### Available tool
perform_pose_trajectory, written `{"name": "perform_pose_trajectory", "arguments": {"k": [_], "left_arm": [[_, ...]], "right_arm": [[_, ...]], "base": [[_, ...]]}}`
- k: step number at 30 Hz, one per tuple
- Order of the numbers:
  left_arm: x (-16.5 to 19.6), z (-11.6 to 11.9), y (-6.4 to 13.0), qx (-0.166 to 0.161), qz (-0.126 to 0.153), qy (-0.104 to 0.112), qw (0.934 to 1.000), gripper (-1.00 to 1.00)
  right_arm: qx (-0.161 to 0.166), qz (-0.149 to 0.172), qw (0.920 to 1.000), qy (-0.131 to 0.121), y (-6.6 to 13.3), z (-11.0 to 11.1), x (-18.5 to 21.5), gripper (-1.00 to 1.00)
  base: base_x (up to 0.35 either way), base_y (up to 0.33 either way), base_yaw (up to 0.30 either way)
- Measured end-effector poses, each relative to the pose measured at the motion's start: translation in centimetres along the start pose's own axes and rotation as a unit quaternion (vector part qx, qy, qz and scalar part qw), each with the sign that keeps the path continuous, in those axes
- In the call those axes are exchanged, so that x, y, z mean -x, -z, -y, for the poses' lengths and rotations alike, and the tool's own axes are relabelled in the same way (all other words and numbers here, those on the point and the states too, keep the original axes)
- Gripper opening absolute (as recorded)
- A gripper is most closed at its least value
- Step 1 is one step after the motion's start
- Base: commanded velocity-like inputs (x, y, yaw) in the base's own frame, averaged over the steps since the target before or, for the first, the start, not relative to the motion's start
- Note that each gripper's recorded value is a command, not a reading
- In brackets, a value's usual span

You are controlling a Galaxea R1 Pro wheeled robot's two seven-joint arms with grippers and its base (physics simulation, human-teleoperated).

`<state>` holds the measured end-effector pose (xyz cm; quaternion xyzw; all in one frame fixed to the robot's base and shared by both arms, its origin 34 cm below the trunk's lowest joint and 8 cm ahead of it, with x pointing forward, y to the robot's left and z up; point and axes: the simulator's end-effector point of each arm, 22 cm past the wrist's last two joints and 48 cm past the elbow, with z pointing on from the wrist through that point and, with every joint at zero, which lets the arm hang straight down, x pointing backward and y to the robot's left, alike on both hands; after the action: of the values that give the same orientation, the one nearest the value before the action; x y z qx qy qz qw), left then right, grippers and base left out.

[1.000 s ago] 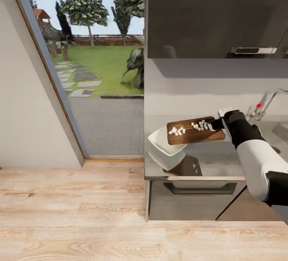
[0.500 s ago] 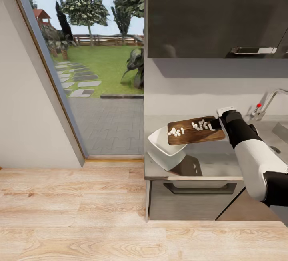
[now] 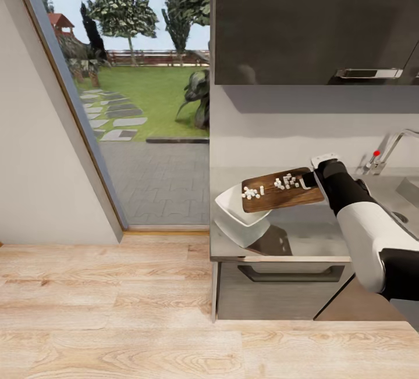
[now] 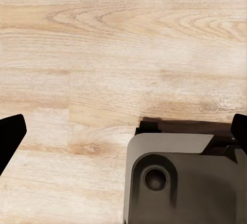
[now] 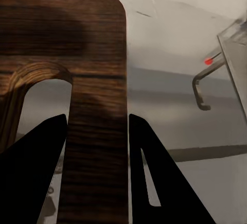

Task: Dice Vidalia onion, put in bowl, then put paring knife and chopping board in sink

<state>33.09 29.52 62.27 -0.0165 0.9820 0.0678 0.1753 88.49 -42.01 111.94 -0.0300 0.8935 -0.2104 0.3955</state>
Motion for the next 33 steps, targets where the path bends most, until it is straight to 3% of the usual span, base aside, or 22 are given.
{"name": "perform_pose_trajectory", "arguments": {"k": [8,24,30,33], "left_arm": [[0.0,0.0,0.0,0.0,0.0,0.0,1.0,1.0],[0.6,0.0,0.1,0.0,0.007,0.001,1.0,1.0],[1.0,0.0,0.2,0.0,0.011,0.002,0.9999,1.0],[1.2,0.0,0.2,0.0,0.014,0.002,0.9999,1.0]], "right_arm": [[-0.014,-0.01,0.9999,0.001,0.4,0.0,0.0,-1.0],[-0.02,0.01,0.9997,-0.003,1.8,0.8,1.9,-1.0],[-0.028,0.021,0.999,0.028,2.6,0.4,2.9,-1.0],[-0.029,0.024,0.9988,0.031,2.9,0.5,3.2,-1.0]], "base": [[0.0,0.0,0.0],[0.0,0.0,0.0],[0.0,0.0,0.0],[0.0,0.0,0.0]]}}
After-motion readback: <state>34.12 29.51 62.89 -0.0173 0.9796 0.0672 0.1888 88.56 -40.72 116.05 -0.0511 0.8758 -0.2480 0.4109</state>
